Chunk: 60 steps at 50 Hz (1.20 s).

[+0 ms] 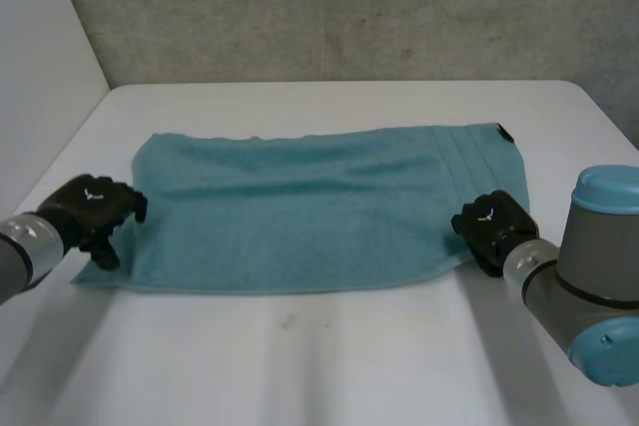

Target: Fold the laundry

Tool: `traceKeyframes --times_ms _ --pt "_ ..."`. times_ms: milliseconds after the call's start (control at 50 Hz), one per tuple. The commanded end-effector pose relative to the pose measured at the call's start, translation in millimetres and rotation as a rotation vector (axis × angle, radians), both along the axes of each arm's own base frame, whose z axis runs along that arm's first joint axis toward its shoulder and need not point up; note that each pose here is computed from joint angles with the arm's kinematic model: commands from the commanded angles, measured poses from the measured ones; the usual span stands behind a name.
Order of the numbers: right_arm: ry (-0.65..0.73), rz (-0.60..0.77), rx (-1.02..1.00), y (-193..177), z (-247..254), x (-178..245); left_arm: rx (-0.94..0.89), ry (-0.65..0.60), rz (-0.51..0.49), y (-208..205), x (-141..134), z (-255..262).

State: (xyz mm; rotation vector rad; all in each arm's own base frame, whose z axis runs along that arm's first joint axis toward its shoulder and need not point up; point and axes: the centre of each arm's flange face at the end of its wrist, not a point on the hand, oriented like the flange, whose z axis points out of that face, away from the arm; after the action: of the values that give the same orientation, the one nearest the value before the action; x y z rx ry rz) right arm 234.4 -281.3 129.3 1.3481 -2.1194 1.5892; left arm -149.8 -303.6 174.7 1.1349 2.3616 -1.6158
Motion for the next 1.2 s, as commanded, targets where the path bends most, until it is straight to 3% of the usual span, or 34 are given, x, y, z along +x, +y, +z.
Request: traceKeyframes --times_ms 20,300,720,1200 --pt "0.0 0.001 0.001 -0.2 -0.3 0.0 0.032 0.004 0.011 17.9 0.0 -15.3" --pt "0.001 0.004 0.007 1.6 -1.6 0.1 0.012 -0.002 0.067 11.5 13.0 -34.8" --pt "0.002 0.005 0.01 2.0 -2.7 0.6 0.002 -0.011 0.068 1.7 16.7 -59.5" --pt "0.003 -0.004 0.01 0.2 -3.6 0.3 -0.163 0.005 0.075 -11.8 14.3 -34.3"
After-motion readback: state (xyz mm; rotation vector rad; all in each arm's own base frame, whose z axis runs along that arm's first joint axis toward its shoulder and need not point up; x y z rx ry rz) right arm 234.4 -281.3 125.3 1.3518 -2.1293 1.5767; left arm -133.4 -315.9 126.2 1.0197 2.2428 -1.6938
